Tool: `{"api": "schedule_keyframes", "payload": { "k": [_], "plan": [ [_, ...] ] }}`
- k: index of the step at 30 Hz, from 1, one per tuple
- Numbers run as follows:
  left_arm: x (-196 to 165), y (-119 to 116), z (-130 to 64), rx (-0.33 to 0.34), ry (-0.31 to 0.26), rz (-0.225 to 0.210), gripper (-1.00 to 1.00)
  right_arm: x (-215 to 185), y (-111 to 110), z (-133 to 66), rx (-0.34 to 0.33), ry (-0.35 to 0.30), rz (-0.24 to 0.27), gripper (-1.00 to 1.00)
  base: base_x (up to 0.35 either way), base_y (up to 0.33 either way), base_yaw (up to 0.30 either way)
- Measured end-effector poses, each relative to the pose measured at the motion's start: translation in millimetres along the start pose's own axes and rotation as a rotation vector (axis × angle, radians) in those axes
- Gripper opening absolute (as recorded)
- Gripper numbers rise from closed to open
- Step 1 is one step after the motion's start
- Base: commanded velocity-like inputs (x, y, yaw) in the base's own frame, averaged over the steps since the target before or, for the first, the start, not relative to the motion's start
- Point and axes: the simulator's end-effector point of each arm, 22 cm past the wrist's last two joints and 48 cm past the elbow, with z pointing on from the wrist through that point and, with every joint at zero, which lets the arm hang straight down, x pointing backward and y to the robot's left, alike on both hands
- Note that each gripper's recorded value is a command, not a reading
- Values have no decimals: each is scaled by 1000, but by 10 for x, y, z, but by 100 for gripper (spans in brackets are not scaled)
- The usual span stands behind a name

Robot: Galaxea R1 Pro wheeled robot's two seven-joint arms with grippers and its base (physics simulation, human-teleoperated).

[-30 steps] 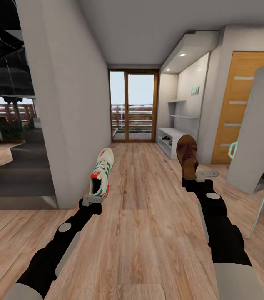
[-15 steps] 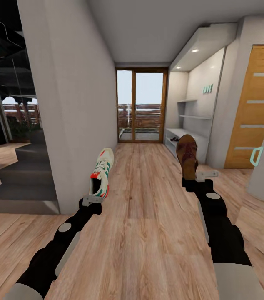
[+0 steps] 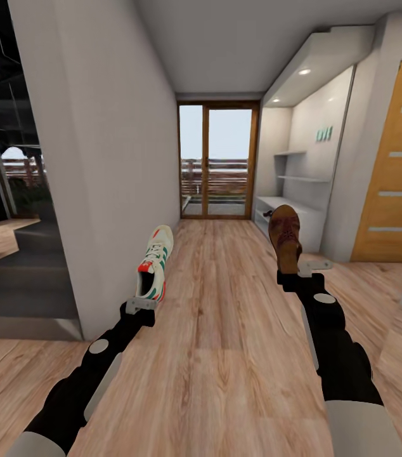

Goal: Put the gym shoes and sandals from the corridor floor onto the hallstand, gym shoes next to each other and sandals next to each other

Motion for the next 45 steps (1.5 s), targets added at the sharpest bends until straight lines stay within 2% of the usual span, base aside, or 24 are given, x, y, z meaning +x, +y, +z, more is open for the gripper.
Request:
{"api": "schedule_keyframes", "payload": {
  "k": [45],
  "plan": [
    [0,-2,0,0,0,0,-100,0,1,0,0,0,0,-100,346,0,0]
  ]
}}
